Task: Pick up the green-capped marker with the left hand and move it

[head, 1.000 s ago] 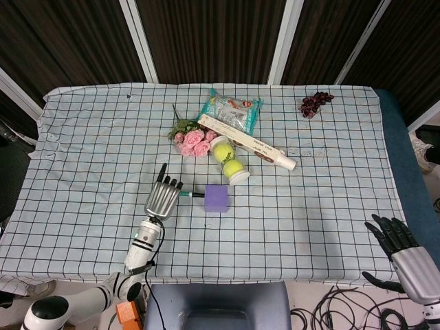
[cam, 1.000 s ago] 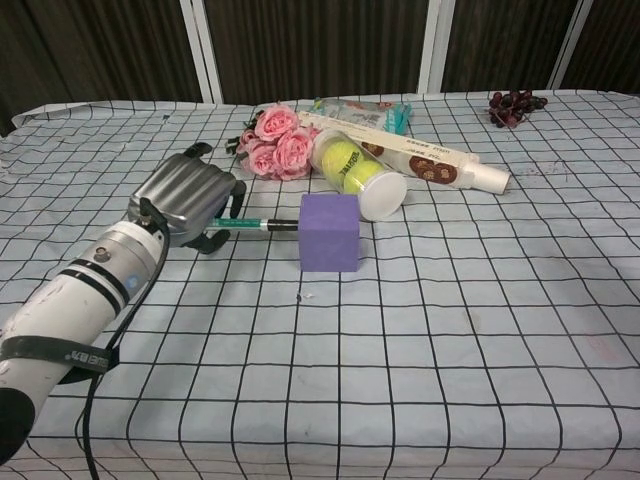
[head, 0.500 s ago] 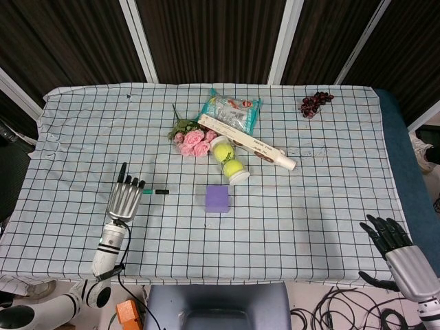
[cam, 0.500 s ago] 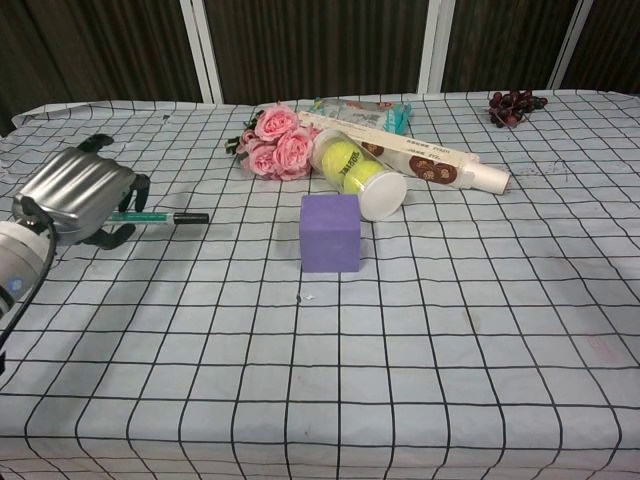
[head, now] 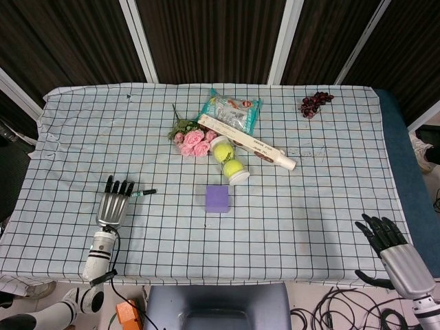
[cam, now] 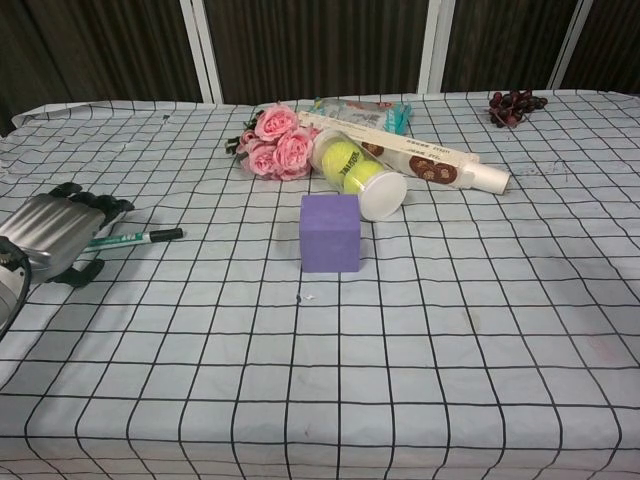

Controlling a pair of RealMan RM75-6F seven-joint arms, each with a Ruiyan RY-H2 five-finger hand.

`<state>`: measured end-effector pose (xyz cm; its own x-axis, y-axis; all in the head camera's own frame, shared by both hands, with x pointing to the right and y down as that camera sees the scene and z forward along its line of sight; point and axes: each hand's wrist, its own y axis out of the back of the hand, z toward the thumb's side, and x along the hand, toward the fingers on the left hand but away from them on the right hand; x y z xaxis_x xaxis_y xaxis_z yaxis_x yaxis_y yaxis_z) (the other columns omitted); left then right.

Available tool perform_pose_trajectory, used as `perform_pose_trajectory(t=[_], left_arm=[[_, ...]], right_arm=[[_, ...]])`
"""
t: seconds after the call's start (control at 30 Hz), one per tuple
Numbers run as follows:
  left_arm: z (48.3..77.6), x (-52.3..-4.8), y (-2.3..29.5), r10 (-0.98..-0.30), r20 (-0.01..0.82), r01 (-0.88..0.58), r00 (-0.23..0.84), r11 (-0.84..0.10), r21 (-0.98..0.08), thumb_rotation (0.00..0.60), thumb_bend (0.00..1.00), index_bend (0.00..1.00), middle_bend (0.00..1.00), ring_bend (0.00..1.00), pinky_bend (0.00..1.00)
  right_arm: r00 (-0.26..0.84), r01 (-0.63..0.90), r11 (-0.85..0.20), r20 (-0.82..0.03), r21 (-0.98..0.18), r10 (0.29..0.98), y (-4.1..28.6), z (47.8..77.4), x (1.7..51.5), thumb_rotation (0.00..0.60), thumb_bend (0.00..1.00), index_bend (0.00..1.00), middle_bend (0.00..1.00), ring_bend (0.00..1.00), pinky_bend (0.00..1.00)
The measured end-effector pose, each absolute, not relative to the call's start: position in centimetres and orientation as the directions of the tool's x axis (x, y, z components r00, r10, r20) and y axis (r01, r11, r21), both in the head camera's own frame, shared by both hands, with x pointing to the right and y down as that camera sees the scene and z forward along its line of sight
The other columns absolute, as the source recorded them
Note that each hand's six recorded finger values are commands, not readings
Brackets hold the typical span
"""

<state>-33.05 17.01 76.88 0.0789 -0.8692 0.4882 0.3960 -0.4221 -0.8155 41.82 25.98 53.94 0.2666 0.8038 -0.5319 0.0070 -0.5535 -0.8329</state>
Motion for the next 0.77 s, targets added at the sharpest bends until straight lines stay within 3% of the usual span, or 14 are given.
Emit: perform_pose_trajectory(t=[0.1,0.3,0.53,0.77], left_arm=[[76.1,-33.4,17.5,-0.875,0.479,0.424,0.066,-0.410,-0.808,0.600,0.38,0.01,0.00,0.00,0.11],[72.5,-34.2,19.4,-0.887,0.458,0.417,0.062,-0.394,-0.819,0.600,0.38,0.00,0.00,0.00,0.12],[64.6,-38.6,23.5,-0.886,0.460,0.276,0.058,-0.429,-0.860,0.600,0.37,0.00,0.00,0.00,0.11],[62.2,-41.1,25.6,-0.884,0.460,0.163,0.084,-0.443,-0.882,0.600,0.37,0.00,0.00,0.00,0.11]], right_arm=[[0.268,0.005,-0.555,-0.533,-0.832,0.802,26.0,54.0,41.8,0.600,0.31,0.00,0.00,0.00,0.06],[0.264,0.005,-0.554,-0.533,-0.833,0.804,26.0,54.1,41.7,0.600,0.31,0.00,0.00,0.00,0.06],[0.260,0.000,-0.553,-0.534,-0.833,0.804,26.0,54.3,41.6,0.600,0.31,0.00,0.00,0.00,0.06],[0.268,-0.022,-0.578,-0.561,-0.816,0.783,26.0,55.1,41.1,0.600,0.31,0.00,0.00,0.00,0.06]])
